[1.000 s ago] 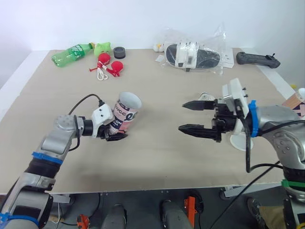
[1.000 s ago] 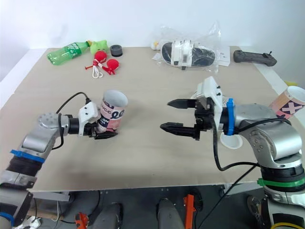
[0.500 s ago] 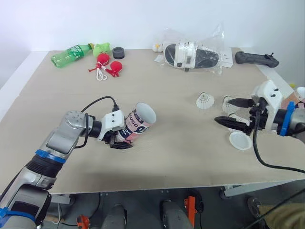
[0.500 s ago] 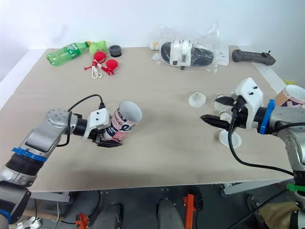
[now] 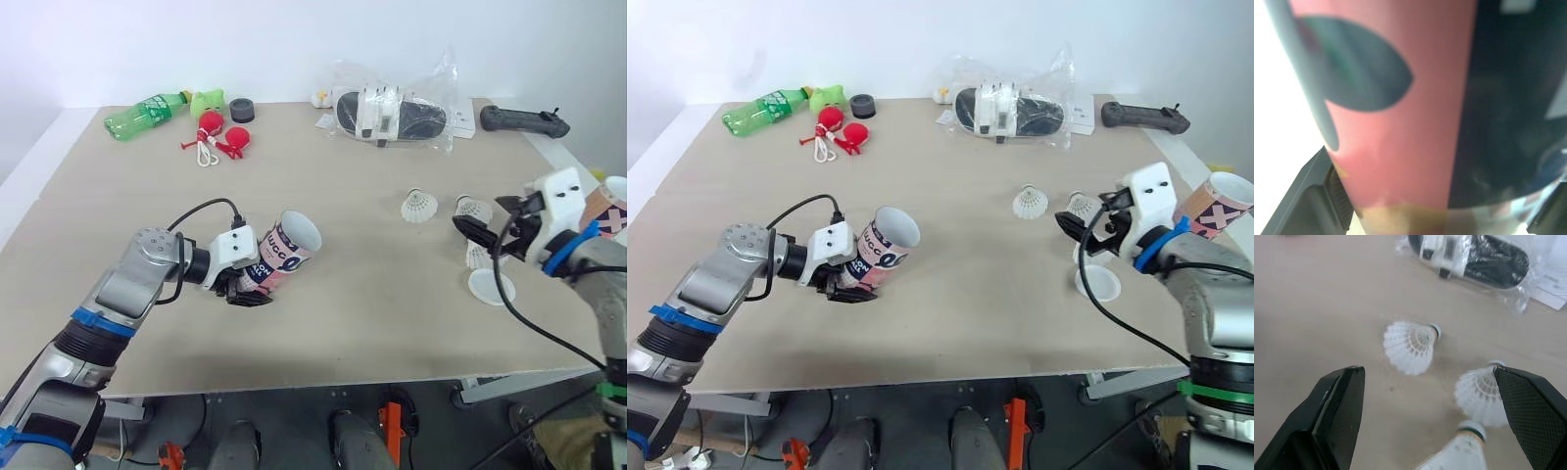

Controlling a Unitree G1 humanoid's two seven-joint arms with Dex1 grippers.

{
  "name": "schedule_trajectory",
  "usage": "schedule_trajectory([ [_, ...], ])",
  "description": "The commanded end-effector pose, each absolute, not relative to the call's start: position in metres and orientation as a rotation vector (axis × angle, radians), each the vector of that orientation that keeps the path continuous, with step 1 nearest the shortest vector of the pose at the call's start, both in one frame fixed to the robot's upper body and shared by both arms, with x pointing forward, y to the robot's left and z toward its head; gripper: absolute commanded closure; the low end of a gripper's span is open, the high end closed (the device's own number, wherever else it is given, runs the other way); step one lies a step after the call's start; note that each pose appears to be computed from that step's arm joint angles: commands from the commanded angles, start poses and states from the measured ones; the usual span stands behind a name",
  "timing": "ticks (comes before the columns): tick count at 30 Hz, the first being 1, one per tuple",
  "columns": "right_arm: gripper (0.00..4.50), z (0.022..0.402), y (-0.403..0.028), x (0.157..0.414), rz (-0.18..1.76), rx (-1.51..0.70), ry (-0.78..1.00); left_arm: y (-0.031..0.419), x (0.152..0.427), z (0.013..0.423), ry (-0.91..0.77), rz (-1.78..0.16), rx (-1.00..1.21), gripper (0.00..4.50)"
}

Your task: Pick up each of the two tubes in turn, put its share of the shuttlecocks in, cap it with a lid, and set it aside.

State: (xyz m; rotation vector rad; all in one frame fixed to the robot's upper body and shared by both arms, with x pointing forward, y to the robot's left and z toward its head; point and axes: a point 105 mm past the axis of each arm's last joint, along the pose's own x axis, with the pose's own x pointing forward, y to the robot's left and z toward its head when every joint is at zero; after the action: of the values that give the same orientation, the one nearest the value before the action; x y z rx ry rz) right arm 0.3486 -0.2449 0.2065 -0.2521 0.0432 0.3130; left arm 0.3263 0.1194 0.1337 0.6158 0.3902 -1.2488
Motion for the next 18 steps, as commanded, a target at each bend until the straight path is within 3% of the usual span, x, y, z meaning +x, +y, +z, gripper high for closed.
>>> schedule_trajectory([
  [1,0.00,0.214,-0.224,0.356,0.256,-0.308,-0.040,0.116,0.324,0.125,0.421,-1.261,0.627,0.78],
  [9,0.00,0.175,-0.209,0.383,0.104,-0.274,-0.028,0.114,0.321,0.125,0.422,-1.266,0.608,0.78],
  [18,0.00,0.161,-0.183,0.420,0.123,-0.214,-0.011,0.114,0.318,0.123,0.426,-1.263,0.594,0.78],
])
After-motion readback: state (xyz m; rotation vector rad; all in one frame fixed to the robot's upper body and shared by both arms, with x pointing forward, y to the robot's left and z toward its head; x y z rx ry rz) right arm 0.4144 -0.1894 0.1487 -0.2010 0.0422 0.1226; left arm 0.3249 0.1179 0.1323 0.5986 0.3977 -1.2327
